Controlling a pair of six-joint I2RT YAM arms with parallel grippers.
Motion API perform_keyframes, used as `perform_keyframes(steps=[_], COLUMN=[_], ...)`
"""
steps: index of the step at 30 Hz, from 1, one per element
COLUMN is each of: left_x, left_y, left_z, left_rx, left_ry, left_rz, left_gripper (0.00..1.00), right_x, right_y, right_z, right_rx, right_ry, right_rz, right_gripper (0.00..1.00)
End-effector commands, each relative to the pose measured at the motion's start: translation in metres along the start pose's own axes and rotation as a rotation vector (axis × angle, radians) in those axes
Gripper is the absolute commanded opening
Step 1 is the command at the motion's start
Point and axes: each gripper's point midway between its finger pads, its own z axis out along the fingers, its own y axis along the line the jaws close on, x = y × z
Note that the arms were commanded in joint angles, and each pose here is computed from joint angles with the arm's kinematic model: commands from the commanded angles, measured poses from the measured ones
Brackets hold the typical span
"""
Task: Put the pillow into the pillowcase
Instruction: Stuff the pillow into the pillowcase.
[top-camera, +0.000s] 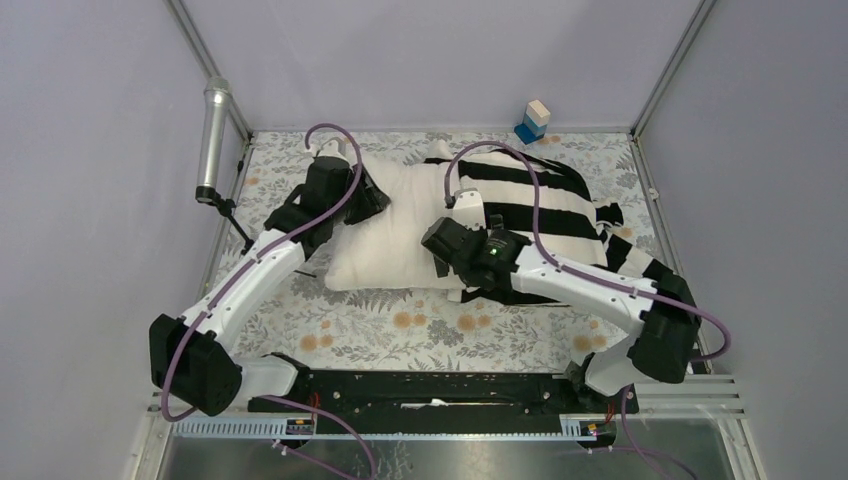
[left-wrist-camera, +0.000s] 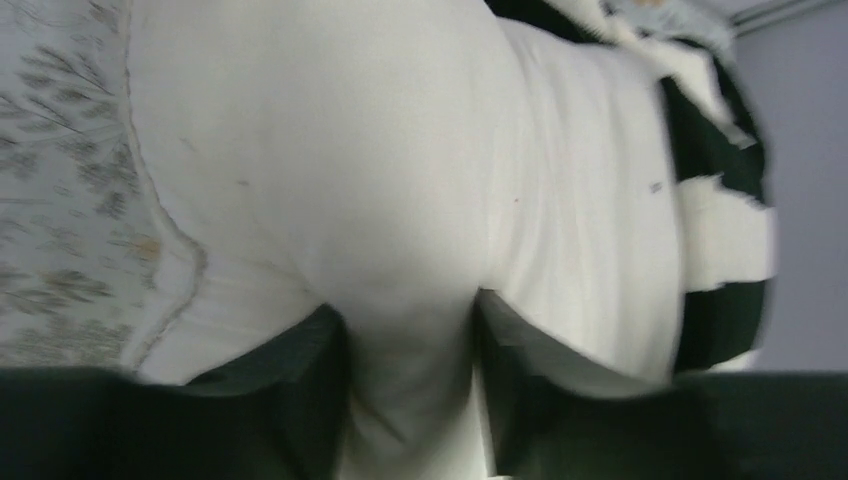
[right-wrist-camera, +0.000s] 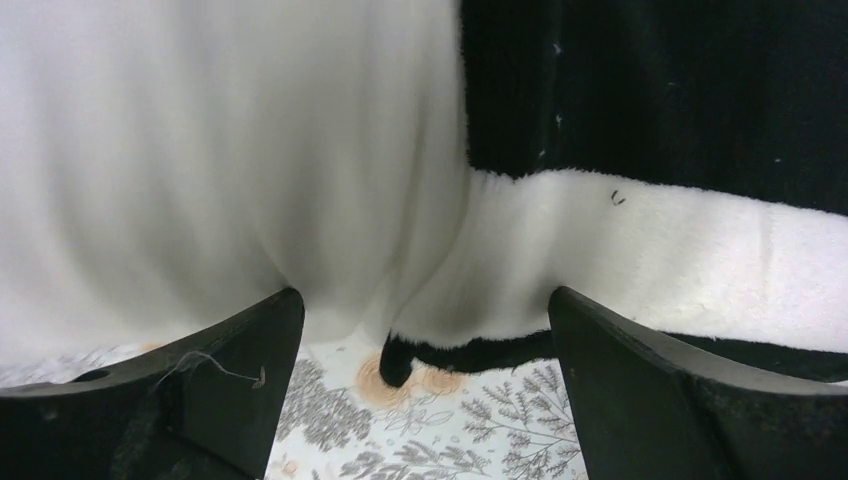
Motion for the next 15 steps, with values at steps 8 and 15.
perform_keyframes(steps=[8, 15], left_x=[-0.03, 0.023], left_y=[0.034, 0.063], left_z=[-0.053, -0.07], left_rx=[-0.179, -0.239], left_ry=[-0.111, -0.034], left_rz=[0.239, 0.243], left_gripper=[0.97, 0.99], right_x=[-0.055, -0.102], right_y=[-0.025, -0.019], right_z=[0.025, -0.009], right_rx=[0.168, 0.093], right_ry=[-0.089, -0.144], right_rz=[0.015, 0.027], right_gripper=[0.18, 0.0])
